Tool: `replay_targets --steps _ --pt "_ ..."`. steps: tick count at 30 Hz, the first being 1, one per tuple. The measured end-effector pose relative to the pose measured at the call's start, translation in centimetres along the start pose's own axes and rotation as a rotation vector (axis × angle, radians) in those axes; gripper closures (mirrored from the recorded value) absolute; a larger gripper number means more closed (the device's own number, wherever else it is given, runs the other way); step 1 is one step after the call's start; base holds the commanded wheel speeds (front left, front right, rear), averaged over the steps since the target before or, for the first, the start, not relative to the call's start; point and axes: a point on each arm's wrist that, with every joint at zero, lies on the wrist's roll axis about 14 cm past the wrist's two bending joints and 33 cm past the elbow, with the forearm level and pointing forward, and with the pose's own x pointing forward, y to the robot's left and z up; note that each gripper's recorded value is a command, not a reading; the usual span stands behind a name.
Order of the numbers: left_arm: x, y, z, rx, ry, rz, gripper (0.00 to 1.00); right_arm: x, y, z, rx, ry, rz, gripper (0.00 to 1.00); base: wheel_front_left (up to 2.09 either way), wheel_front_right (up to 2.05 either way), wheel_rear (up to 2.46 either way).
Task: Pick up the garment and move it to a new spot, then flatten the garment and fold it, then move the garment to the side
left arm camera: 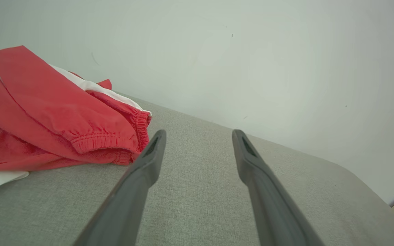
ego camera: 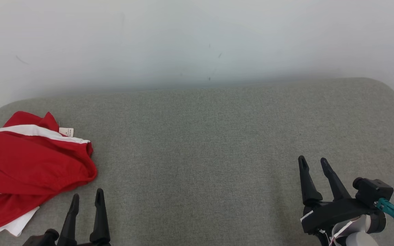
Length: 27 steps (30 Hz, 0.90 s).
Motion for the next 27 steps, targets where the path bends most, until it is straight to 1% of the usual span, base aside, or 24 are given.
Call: replay_targets --steps 13,17,21,27 --pt "-0.2 0.0 0.8 0.126 -0.027 -0.004 0.0 -0.2 1.2 -0.2 -0.095 -0.016 0.031 0.0 0.0 0.0 0.0" --pt "-0.3 0.0 1.0 0.175 -0.032 -0.007 0.0 -0.3 1.6 -0.3 -0.125 -0.019 0.044 0.0 0.0 0.0 0.0" --pt "-0.4 0.2 1.2 0.228 -0.038 -0.005 0.0 -0.7 1.2 0.3 -0.158 -0.039 0.033 0.0 0.0 0.0 0.0" --pt "-0.7 0.9 1.2 0.306 -0.036 0.015 0.0 -1.1 1.4 0.5 -0.199 -0.053 0.039 0.0 0.0 0.0 0.0"
